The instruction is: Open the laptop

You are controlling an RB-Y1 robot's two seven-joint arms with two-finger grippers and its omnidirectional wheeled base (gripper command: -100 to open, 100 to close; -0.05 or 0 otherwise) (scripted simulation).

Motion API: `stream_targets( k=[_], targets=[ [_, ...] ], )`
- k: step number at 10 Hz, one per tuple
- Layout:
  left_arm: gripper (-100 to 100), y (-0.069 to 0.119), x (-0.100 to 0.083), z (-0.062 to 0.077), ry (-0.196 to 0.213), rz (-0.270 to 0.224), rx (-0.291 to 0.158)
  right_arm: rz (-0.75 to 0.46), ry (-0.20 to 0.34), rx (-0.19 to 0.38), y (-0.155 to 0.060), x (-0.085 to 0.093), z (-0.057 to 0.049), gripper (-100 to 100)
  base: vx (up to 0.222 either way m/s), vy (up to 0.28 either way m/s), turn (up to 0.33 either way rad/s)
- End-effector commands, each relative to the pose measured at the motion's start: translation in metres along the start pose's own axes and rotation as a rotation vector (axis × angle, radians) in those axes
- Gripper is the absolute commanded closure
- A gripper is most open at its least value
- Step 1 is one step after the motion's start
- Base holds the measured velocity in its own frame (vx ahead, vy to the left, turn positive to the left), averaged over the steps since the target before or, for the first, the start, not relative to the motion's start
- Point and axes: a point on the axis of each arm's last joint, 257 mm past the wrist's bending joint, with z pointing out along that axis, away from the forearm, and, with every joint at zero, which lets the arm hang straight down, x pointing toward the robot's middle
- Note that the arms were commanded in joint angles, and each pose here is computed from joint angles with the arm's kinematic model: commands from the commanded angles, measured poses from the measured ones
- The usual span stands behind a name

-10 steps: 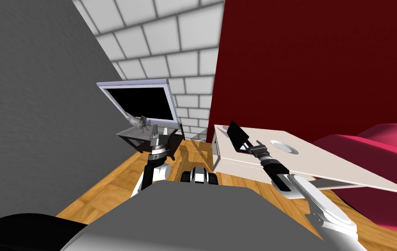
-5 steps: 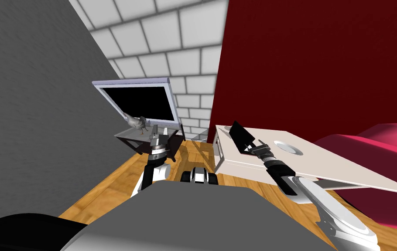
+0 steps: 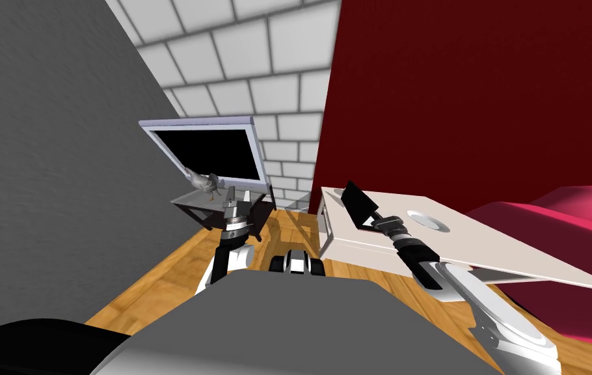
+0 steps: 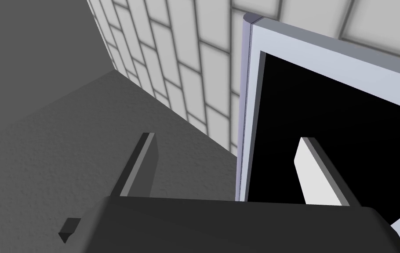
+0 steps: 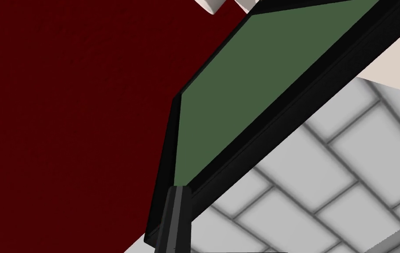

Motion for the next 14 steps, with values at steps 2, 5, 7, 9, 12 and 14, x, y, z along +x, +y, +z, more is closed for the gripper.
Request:
stream_targets(
  k=[2, 5, 7, 9, 12, 14],
  targets=[
    [0, 0.000, 0.000, 0.000, 0.000, 0.000, 0.000, 0.149, -0.002, 0.001, -0.002, 0.005, 0.008, 100, -0.050, -0.076, 0.024],
    [0, 0.000, 0.000, 0.000, 0.000, 0.000, 0.000, 0.265, -0.004, 0.004, -0.004, 0.008, 0.013, 100, -0.043, -0.065, 0.021],
    [0, 0.000, 0.000, 0.000, 0.000, 0.000, 0.000, 0.277, -0.004, 0.005, -0.005, 0.008, 0.015, 100, -0.028, -0.054, 0.016],
    [0, 0.000, 0.000, 0.000, 0.000, 0.000, 0.000, 0.189, -0.001, 0.005, -0.004, 0.005, 0.012, -100, 0.019, 0.046, -0.007],
    [0, 0.000, 0.000, 0.000, 0.000, 0.000, 0.000, 0.079, 0.005, 0.007, -0.004, 0.003, 0.008, -100, 0.028, 0.074, -0.005],
    [0, 0.000, 0.000, 0.000, 0.000, 0.000, 0.000, 0.008, 0.008, 0.008, -0.003, 0.001, 0.005, -100, 0.019, 0.059, -0.006]
  ],
)
